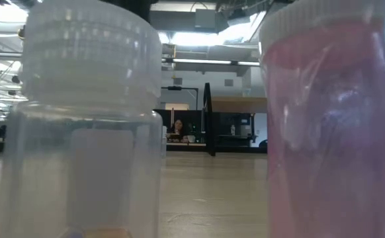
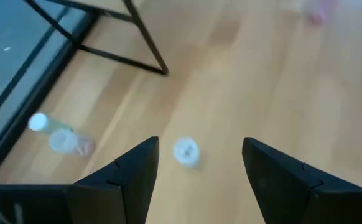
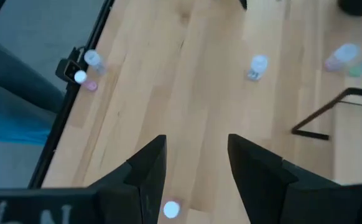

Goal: Pick and place medicine bottles onto shelf by color
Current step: Put the middle transparent pill bottle on the shelf

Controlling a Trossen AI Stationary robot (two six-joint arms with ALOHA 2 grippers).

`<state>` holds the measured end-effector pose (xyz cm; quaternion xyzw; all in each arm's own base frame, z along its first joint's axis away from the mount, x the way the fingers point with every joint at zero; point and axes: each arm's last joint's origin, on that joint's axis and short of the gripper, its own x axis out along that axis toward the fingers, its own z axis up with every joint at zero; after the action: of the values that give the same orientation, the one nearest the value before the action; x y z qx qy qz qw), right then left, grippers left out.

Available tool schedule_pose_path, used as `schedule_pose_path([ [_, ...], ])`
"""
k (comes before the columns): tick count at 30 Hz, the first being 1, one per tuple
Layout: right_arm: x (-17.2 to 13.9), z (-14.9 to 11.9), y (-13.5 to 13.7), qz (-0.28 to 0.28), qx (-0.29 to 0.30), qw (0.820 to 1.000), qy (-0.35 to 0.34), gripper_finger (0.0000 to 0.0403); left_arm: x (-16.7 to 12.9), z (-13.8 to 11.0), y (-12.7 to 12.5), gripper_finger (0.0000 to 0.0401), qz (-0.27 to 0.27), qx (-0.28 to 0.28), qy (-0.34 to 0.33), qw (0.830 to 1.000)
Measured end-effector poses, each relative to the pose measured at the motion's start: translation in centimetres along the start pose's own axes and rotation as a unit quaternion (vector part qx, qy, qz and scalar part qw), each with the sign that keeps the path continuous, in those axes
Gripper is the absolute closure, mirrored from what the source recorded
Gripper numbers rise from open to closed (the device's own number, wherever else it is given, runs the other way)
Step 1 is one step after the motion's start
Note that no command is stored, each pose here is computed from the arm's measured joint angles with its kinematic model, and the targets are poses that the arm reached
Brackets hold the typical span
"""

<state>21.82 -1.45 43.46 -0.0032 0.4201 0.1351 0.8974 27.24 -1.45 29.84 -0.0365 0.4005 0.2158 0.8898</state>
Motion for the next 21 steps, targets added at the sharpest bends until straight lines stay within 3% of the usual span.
schedule_pose_path([
  [7,4.6,-0.7,-0.3,0.014,-0.014,1.000,0.011,0.0228,-0.3,-0.7,-0.6,0.0175,-0.020,0.074,0.025,0.997],
  [15,8.0,-1.3,-1.2,0.008,-0.024,1.000,-0.017,0.0228,0.4,-0.4,0.6,0.0175,-0.082,0.086,0.052,0.992],
  [21,9.4,-1.8,-1.5,0.006,-0.025,0.999,-0.026,0.0228,1.4,-0.1,1.3,0.0175,-0.077,0.101,0.058,0.990],
])
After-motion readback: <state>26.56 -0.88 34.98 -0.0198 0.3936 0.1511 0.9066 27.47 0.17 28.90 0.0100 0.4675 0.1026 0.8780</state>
